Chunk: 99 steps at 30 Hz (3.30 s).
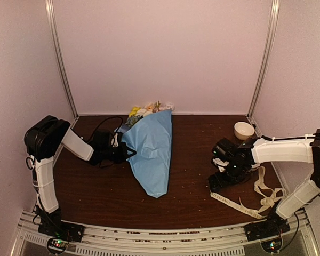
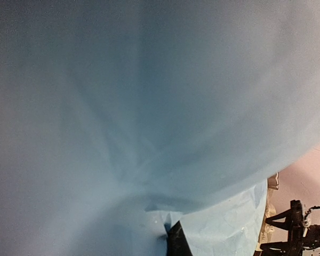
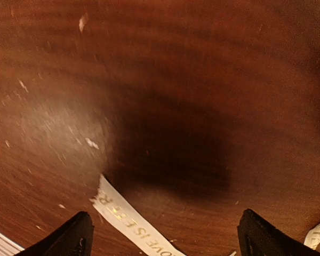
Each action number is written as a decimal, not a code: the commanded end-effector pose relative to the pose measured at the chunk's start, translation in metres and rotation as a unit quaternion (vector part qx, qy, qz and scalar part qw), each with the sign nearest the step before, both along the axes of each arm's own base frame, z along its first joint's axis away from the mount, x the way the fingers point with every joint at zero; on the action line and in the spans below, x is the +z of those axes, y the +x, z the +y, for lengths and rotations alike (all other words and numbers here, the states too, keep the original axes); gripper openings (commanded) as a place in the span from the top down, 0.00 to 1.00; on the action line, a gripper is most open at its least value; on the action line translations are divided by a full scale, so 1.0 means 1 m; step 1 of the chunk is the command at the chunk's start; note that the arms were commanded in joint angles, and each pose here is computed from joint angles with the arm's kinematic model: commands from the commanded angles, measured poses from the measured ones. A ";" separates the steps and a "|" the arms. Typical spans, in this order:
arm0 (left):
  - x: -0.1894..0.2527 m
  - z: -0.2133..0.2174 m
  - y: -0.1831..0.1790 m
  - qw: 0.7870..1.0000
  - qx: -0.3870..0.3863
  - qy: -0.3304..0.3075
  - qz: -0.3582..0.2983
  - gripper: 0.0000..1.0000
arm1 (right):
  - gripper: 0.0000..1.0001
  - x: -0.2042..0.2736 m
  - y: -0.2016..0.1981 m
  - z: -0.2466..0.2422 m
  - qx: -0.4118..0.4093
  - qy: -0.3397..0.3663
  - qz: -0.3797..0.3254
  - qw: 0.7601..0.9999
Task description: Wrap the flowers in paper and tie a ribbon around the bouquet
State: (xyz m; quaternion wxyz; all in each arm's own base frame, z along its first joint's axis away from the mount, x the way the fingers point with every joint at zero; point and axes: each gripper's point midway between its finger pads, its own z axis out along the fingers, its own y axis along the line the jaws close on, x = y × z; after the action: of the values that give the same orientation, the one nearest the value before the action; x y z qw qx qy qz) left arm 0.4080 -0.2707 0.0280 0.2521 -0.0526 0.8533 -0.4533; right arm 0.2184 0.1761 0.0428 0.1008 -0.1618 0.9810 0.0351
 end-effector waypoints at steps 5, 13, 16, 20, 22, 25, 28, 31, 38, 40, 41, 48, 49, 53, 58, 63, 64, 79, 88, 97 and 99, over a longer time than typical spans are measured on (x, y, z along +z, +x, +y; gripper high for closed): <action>-0.009 -0.004 -0.008 1.000 -0.015 0.009 0.008 1.00 | 0.21 -0.035 -0.037 -0.009 -0.019 -0.005 0.095 0.995; -0.005 -0.005 -0.006 1.000 -0.020 0.009 0.004 1.00 | 0.39 -0.060 -0.067 0.006 0.017 -0.026 0.132 0.991; -0.003 -0.006 -0.005 1.000 -0.022 0.012 0.003 1.00 | 0.74 -0.063 -0.068 0.012 0.022 -0.022 0.137 0.990; -0.001 -0.005 -0.005 1.000 -0.023 0.019 0.002 1.00 | 1.00 -0.051 -0.059 0.028 0.035 0.003 0.113 0.993; -0.001 -0.005 -0.005 0.999 -0.024 0.023 0.002 1.00 | 1.00 -0.038 -0.046 0.036 0.039 0.021 0.087 0.995; -0.002 -0.003 -0.006 0.999 -0.023 0.030 0.002 1.00 | 1.00 -0.003 0.006 0.033 0.016 0.026 0.010 0.999; -0.001 -0.003 -0.006 0.999 -0.023 0.032 0.000 1.00 | 1.00 0.057 0.092 0.013 -0.068 0.039 -0.102 0.992; -0.002 -0.002 -0.006 0.999 -0.025 0.036 -0.001 1.00 | 1.00 0.150 0.147 0.057 -0.056 0.123 -0.194 0.972; -0.003 -0.001 -0.004 0.998 -0.035 0.057 -0.002 1.00 | 1.00 0.286 0.009 0.276 0.330 0.321 -0.207 0.863; -0.001 -0.002 -0.002 0.997 -0.037 0.061 -0.004 1.00 | 1.00 0.310 -0.066 0.298 0.449 0.357 -0.192 0.796; 0.000 -0.002 -0.001 0.997 -0.039 0.063 -0.006 1.00 | 1.00 0.325 -0.089 0.299 0.479 0.368 -0.203 0.770; 0.004 -0.004 0.001 0.996 -0.047 0.071 -0.009 1.00 | 1.00 0.400 0.039 0.165 0.236 0.352 -0.365 0.829; 0.005 -0.004 0.002 0.996 -0.048 0.071 -0.011 1.00 | 1.00 0.406 0.069 0.128 0.171 0.330 -0.385 0.845; 0.007 -0.005 0.002 0.996 -0.050 0.071 -0.013 1.00 | 1.00 0.444 0.139 -0.021 -0.058 0.252 -0.479 0.839; 0.009 -0.005 0.004 0.995 -0.055 0.076 -0.016 1.00 | 1.00 0.499 0.164 -0.108 -0.170 0.189 -0.559 0.790; 0.009 -0.004 0.005 0.995 -0.056 0.083 -0.017 1.00 | 1.00 0.559 0.150 -0.071 -0.096 0.256 -0.588 0.761; 0.009 -0.004 0.005 0.995 -0.056 0.084 -0.016 1.00 | 1.00 0.568 0.144 -0.061 -0.073 0.259 -0.598 0.755; 0.012 -0.005 0.010 0.994 -0.058 0.095 -0.019 1.00 | 1.00 0.350 -0.011 0.194 0.389 0.289 -0.355 0.799; 0.010 -0.005 0.011 0.993 -0.061 0.098 -0.016 1.00 | 1.00 0.179 -0.088 0.295 0.477 0.214 -0.170 0.835; 0.011 -0.006 0.010 0.993 -0.065 0.094 -0.017 1.00 | 0.19 0.115 -0.057 0.303 0.424 0.124 -0.135 0.887; 0.011 -0.007 0.010 0.993 -0.065 0.093 -0.017 1.00 | 0.04 0.123 -0.026 0.291 0.362 0.133 -0.157 0.909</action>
State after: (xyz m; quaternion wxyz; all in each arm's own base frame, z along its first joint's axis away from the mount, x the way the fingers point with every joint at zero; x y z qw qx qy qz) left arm 0.4120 -0.2727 0.0281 0.2223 0.0187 0.8947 -0.3869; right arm 0.1421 0.4846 0.1406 0.1967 -0.5778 0.7664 0.2002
